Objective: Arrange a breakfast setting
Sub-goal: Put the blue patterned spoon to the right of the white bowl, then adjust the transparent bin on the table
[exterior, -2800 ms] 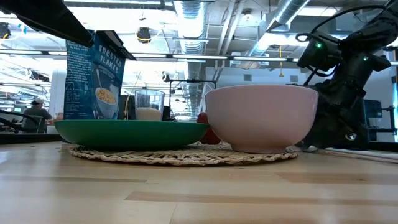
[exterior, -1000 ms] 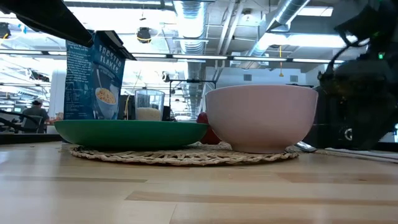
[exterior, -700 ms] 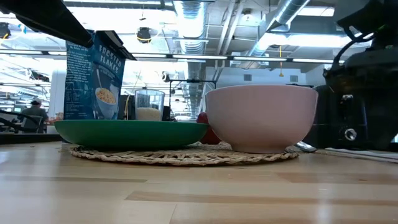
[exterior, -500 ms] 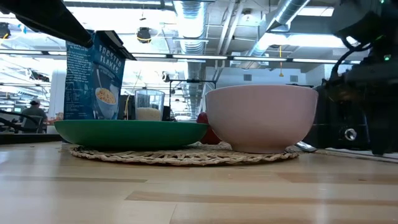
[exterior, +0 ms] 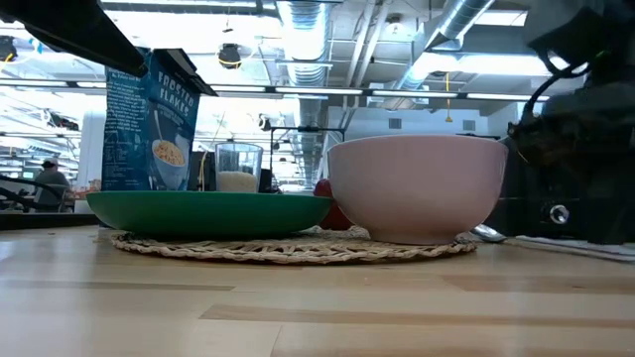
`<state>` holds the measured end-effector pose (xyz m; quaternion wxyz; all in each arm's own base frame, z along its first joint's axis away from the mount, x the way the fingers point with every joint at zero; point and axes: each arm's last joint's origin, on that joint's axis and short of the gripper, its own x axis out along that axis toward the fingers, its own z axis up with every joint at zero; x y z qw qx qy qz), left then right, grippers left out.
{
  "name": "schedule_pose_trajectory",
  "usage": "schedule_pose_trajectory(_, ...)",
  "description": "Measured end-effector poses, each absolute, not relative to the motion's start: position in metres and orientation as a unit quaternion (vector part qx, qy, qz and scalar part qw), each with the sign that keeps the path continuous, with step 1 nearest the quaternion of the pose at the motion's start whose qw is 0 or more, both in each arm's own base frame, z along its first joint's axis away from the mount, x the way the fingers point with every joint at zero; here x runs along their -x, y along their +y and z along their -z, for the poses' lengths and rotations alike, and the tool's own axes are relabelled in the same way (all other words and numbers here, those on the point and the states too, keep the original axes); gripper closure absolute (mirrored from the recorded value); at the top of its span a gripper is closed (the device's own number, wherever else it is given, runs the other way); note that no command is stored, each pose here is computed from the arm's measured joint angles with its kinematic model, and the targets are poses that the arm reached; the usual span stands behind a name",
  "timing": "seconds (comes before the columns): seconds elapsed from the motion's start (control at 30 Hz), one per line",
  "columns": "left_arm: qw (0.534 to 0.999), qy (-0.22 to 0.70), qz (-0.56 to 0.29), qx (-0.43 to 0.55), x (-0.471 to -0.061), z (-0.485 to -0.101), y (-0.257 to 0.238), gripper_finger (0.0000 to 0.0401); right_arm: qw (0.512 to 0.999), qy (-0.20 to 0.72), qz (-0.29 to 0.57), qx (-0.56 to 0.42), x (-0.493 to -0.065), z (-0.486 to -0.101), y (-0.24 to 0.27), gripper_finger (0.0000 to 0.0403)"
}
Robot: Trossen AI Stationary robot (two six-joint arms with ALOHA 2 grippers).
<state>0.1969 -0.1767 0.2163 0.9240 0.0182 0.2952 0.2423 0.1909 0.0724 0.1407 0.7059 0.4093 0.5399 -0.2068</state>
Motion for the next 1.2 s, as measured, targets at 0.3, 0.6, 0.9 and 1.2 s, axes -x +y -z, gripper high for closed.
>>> schedule_pose_trajectory(0.3,0.924,0.295,-0.243,-0.018,-0.197,-0.216,-0.177,0.0230,0.712,0.520,0.190,-0.432,-0.200,-0.140,0.074,0.0230)
schedule_pose_trajectory(0.6,0.924,0.295,-0.242,-0.018,-0.197,-0.216,-0.177,0.0230,0.719,0.517,0.186,-0.426,-0.201,-0.140,0.073,0.0230)
schedule_pose_trajectory(0.9,0.924,0.296,-0.242,-0.018,-0.197,-0.216,-0.177,0.0230,0.726,0.517,0.179,-0.416,-0.200,-0.141,0.073,0.0230)
schedule_pose_trajectory(1.2,0.924,0.298,-0.241,-0.017,-0.197,-0.216,-0.177,0.0230,0.746,0.513,0.133,-0.402,-0.203,-0.192,0.086,0.0230)
